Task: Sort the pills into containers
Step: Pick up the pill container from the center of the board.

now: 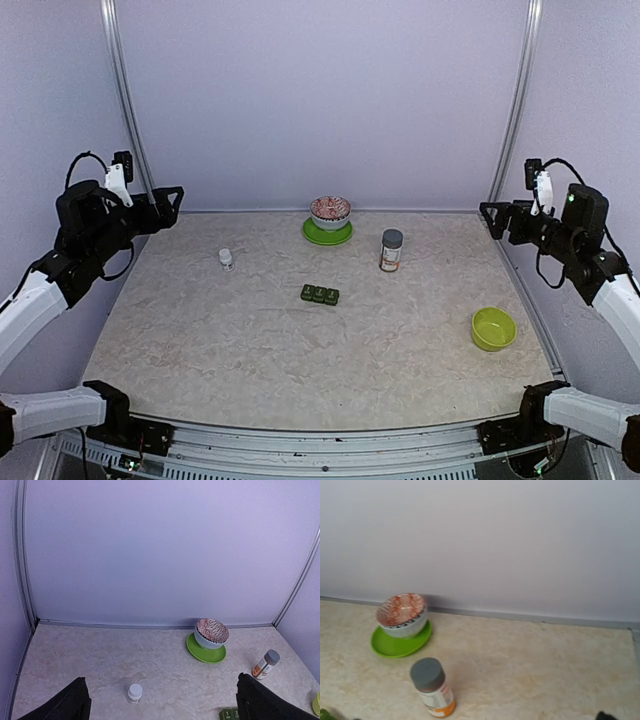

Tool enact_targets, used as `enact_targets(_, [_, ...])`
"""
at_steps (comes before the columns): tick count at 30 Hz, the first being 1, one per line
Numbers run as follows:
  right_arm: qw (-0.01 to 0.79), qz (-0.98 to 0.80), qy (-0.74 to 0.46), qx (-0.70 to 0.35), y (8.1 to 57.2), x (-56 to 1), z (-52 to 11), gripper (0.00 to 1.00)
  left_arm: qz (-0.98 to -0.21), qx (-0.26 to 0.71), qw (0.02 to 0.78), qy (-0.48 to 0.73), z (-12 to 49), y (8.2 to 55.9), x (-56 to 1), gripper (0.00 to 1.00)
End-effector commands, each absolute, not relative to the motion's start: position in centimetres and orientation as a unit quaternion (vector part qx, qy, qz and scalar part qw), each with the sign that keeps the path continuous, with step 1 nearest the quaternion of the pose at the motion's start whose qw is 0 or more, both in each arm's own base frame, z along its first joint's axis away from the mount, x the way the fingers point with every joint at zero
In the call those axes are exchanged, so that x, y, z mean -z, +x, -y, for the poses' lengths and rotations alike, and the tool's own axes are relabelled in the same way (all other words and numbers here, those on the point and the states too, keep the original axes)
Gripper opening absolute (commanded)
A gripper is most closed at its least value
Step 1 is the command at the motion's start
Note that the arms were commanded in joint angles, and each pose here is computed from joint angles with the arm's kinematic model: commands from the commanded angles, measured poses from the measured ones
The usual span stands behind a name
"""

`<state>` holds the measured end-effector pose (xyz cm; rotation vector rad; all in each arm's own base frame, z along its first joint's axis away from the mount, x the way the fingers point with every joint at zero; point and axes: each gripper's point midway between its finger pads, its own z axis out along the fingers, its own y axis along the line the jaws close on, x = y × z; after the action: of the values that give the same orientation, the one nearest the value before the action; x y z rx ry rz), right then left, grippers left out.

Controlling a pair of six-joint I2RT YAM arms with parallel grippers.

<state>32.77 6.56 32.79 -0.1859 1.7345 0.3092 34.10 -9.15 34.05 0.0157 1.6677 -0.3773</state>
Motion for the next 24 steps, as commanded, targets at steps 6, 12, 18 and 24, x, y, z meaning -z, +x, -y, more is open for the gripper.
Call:
enact_targets(6, [0.659, -0.719, -0.133, -0.176, 32.5, -35.8, -8.9, 1.00, -0.738, 0.178, 0.651, 0.002, 10.0, 34.6, -35.0, 0.99])
enact_targets(12, [0.638, -0.738, -0.122, -0.181, 34.1, -35.0, -10.0, 1.00, -0.745, 0.184, 0.641, 0.002, 10.6, 35.0, -34.4, 0.99])
enact_targets(18, [0.593, -0.779, -0.112, -0.169, 36.0, -33.0, -11.6, 1.00, -0.755, 0.190, 0.628, 0.002, 11.5, 35.4, -33.4, 0.99])
enact_targets(24, [0.538, -0.825, -0.085, -0.149, 37.5, -31.0, -11.9, 1.00, -0.764, 0.192, 0.616, 0.005, 12.7, 35.7, -32.3, 0.99])
